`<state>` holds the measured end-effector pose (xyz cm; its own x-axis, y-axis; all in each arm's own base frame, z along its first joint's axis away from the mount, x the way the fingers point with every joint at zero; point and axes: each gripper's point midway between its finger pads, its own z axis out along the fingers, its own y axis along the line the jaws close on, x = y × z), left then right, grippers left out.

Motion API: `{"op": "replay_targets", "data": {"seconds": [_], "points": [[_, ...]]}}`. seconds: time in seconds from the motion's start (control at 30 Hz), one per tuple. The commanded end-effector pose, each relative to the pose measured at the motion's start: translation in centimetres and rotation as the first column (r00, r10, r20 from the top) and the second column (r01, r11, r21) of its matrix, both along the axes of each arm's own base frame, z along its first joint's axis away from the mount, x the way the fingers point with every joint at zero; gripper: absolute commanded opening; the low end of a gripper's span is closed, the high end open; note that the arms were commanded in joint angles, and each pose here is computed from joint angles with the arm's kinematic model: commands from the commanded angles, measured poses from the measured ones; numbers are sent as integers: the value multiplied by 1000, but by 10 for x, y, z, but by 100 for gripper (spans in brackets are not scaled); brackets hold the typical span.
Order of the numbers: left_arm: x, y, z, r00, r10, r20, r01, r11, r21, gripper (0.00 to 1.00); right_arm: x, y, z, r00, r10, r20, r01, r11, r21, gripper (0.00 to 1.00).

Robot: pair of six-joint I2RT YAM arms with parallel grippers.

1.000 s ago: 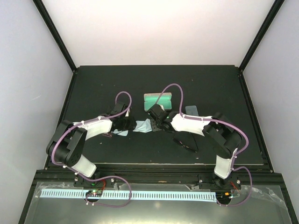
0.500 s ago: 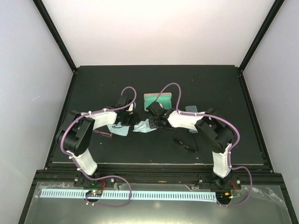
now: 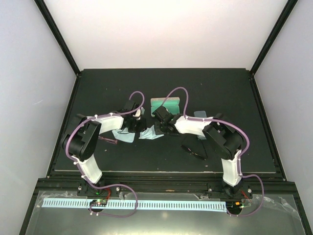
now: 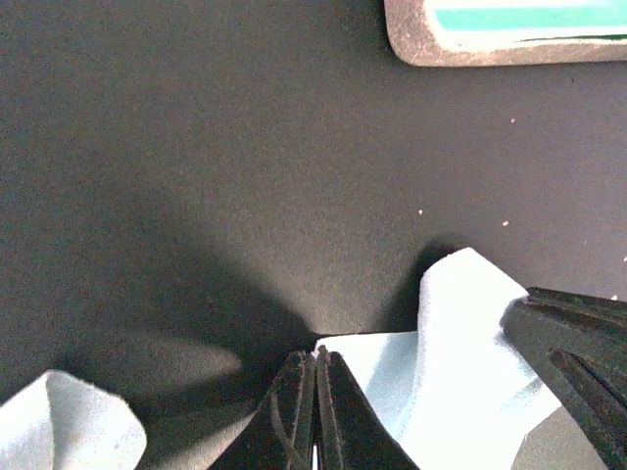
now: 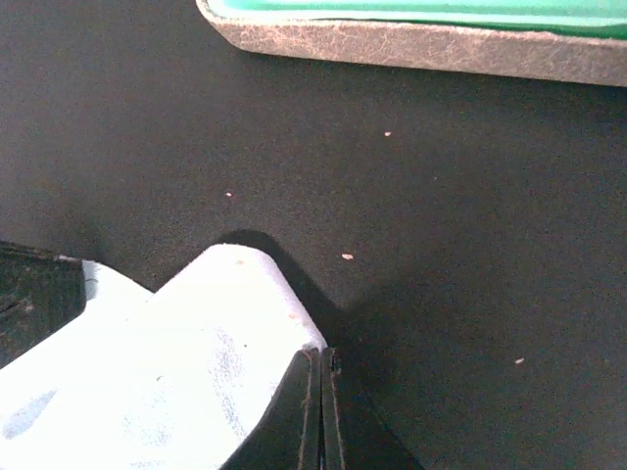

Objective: Organize the sunglasses
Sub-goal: Adjust the glasses cleaning cloth at the center of the board.

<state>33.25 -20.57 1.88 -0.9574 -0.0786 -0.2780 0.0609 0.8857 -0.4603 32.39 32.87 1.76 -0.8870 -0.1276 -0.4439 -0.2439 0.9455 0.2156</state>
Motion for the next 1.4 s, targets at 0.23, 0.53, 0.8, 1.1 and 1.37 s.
{"op": "replay_targets", "data": {"seconds": [0.23,0.53,0.8,1.1,1.37], "points": [[-13,3,70,991,-12,135,21,998,-62,1,-8,-8,67,990,42,137,-56,994,97,1],[-48,13,130,972,-28,231,58,991,-124,2,-46,-24,105,972,138,192,-174,967,187,1],[-97,11,152,973,-65,222,120,963,-243,2,-99,-33,134,943,277,185,-322,898,299,1],[-72,10,123,981,13,196,29,977,-213,1,-74,-44,95,986,150,77,-160,978,131,1],[-7,8,75,968,46,246,-31,997,-67,2,-5,-42,72,969,18,246,-8,999,-44,1]]}}
